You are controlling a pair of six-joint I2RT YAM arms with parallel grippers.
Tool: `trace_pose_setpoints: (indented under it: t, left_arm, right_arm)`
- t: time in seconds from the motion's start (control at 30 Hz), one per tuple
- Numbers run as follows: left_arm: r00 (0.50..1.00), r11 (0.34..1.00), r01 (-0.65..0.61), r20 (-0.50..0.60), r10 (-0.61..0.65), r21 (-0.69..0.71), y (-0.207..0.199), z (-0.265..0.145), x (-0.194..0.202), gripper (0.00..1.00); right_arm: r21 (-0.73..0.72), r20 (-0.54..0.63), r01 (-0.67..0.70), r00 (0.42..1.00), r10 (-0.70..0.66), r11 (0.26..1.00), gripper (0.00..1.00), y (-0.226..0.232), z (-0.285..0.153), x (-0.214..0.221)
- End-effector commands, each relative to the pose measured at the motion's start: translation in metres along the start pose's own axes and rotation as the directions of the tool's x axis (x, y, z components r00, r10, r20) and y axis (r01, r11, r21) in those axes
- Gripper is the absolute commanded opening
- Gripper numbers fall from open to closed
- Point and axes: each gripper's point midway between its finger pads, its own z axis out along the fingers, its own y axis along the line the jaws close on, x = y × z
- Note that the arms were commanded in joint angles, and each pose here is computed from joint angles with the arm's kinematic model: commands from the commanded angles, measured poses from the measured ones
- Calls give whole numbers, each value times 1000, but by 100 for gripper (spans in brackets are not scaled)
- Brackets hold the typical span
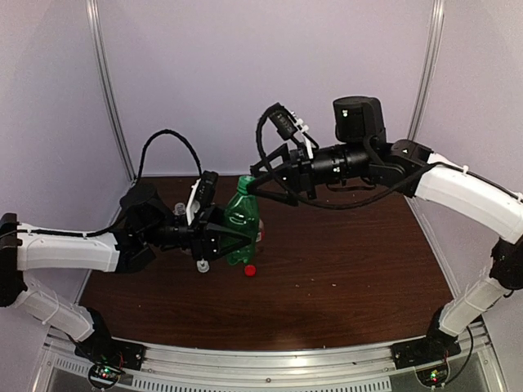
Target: Unscrew the bottle caps
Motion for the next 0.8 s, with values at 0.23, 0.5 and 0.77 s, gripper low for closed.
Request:
trace_pose_setpoints:
  t: [0.23, 0.5, 0.77]
  left_arm:
    - [994, 947, -110, -27, 106, -303, 39, -11, -19, 26]
    - [994, 935, -106, -27, 103, -338, 44, -14, -20, 25]
    - [994, 933, -108, -30, 104, -343, 44, -15, -19, 25]
  right_arm:
    - [374, 204, -211, 969, 142, 903, 80, -40, -17, -33]
    - [368, 175, -229, 969, 175, 901, 74, -42, 6, -21]
    - [345, 164, -231, 969, 184, 910, 45, -42, 14, -15]
